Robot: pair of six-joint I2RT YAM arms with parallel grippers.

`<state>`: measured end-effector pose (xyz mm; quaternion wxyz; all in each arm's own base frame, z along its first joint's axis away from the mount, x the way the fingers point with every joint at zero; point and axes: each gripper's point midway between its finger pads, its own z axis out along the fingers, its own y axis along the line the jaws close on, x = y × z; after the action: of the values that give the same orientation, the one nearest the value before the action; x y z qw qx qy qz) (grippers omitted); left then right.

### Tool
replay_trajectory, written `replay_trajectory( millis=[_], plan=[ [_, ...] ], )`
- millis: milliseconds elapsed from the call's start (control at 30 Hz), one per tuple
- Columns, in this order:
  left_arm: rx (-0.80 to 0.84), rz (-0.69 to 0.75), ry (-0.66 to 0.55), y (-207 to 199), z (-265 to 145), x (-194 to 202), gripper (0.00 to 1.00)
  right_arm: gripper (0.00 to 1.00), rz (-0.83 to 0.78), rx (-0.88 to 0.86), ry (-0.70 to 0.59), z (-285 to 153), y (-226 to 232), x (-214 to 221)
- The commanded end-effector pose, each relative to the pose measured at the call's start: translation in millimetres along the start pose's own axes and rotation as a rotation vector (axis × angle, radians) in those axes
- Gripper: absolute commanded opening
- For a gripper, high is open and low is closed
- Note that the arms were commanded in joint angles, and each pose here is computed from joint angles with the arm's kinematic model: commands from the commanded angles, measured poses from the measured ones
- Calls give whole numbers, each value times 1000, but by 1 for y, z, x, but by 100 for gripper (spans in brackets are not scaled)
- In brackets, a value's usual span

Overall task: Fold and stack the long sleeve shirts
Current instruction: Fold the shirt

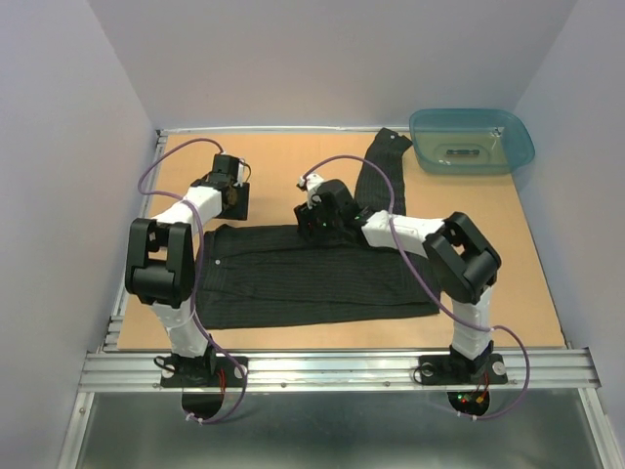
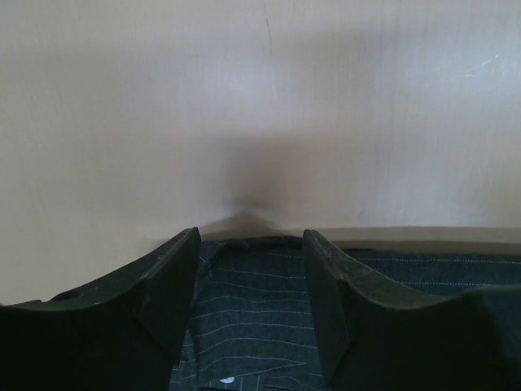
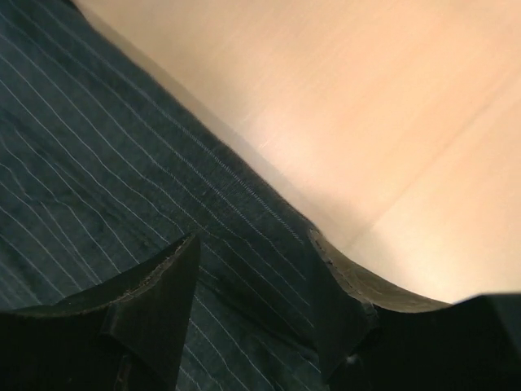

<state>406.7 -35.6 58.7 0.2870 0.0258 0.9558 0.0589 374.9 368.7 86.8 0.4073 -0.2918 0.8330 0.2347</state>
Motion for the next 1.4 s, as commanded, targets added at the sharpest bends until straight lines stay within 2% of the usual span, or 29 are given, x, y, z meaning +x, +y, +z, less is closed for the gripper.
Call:
replay_trajectory(
  millis=[0,267,533,767,1100,1367],
  plan=[
    [6,54,-40,3,-7,-25,64,60,-94,-6,-18,15,11,-13],
    [-32,81,0,7,8,-19,61,60,-68,43,100,32,-2,45],
    [-1,119,58,-3,6,-4,59,60,-45,66,147,28,-8,72],
    [-28,124,97,2,5,8,59,60,-29,73,166,27,-9,83],
    [-159,127,114,25,1,5,58,60,-12,65,171,24,-8,90],
    [-136,145,133,16,9,7,52,60,-6,71,171,21,-8,94]
  ],
)
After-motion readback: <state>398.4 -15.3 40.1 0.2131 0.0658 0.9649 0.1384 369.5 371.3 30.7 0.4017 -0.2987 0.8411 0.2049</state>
